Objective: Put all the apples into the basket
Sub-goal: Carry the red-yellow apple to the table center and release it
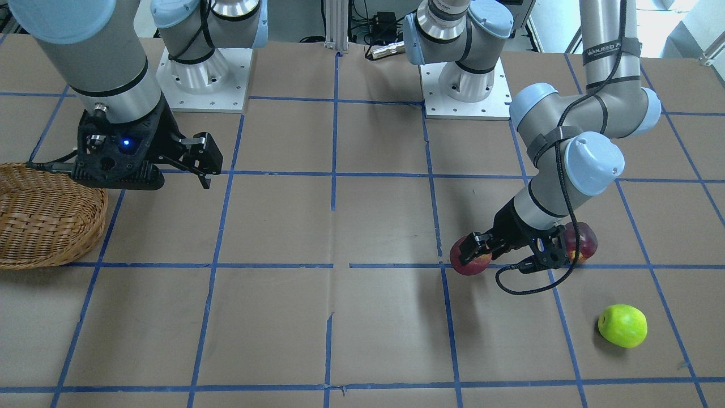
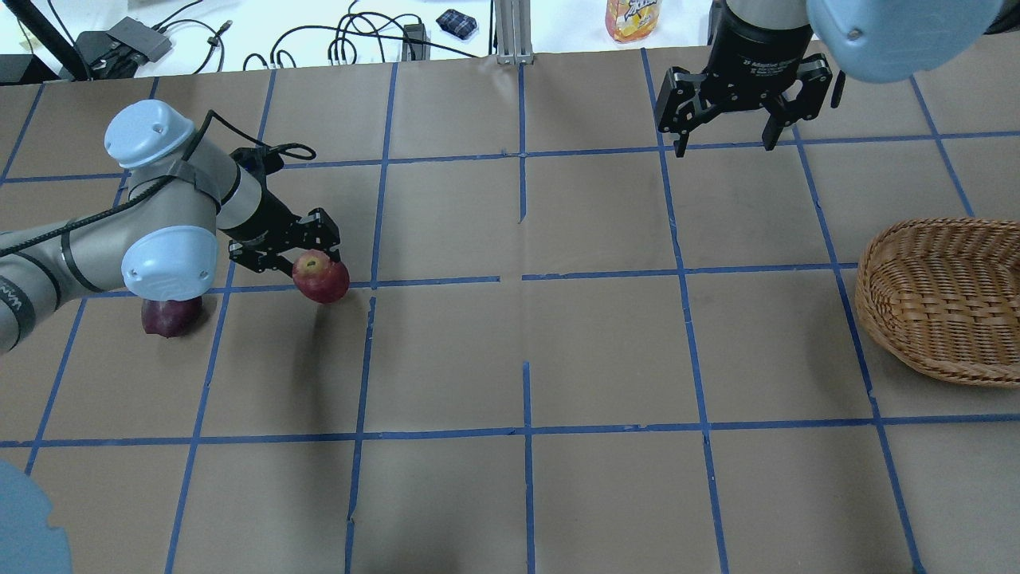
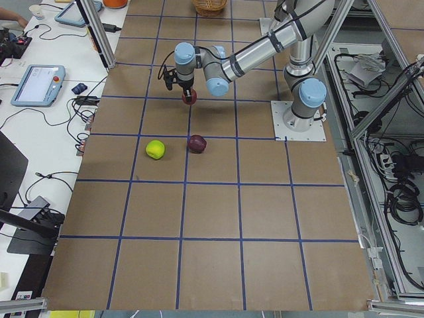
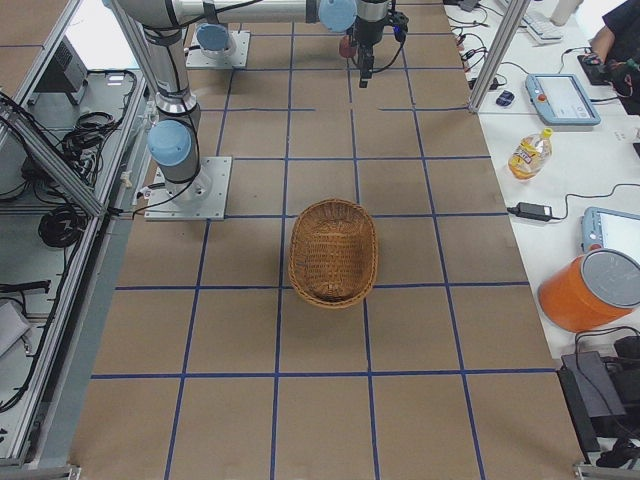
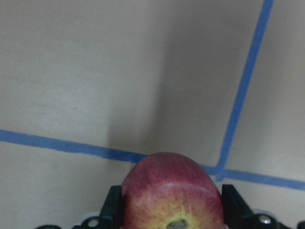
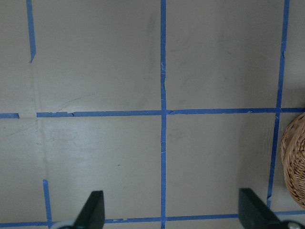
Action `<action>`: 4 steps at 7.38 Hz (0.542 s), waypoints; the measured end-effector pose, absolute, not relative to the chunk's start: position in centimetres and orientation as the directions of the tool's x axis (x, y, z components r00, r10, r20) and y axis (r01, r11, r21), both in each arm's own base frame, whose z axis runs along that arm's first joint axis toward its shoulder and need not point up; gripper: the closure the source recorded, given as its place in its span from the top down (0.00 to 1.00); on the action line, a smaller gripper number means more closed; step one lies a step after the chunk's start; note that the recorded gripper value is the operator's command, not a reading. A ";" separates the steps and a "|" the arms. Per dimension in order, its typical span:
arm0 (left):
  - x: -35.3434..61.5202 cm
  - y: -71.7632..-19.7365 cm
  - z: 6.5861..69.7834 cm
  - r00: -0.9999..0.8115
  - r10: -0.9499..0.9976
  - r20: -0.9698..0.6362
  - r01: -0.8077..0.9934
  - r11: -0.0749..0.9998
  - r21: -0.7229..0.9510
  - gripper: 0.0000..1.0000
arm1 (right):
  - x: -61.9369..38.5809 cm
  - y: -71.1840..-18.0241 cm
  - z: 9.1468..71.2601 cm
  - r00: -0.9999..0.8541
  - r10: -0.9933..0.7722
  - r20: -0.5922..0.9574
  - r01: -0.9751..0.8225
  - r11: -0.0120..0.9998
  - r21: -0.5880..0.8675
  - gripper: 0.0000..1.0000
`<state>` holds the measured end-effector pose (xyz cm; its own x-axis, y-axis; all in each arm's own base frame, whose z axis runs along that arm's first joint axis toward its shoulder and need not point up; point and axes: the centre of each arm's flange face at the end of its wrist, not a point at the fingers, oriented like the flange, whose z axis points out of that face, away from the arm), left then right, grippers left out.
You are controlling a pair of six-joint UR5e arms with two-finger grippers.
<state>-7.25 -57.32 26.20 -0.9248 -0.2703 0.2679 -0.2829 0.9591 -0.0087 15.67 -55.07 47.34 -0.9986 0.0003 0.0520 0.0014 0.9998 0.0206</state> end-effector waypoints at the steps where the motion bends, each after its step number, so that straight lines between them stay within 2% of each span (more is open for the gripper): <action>1: -11.6 -58.9 27.7 -0.912 -0.270 0.309 -0.288 0.958 -0.013 0.00 | 15.5 -55.0 47.4 -0.999 0.002 0.054 0.003 1.000 0.020 1.00; 3: -20.8 -62.1 28.3 -0.906 -0.251 0.341 -0.272 0.962 -0.015 0.00 | 15.5 -55.0 48.2 -0.998 0.007 0.059 0.007 1.000 -0.003 1.00; 4: -25.1 -62.8 27.2 -0.909 -0.257 0.327 -0.280 0.960 -0.022 0.03 | 15.6 -55.0 48.6 -0.998 0.010 0.062 0.009 1.000 -0.013 1.00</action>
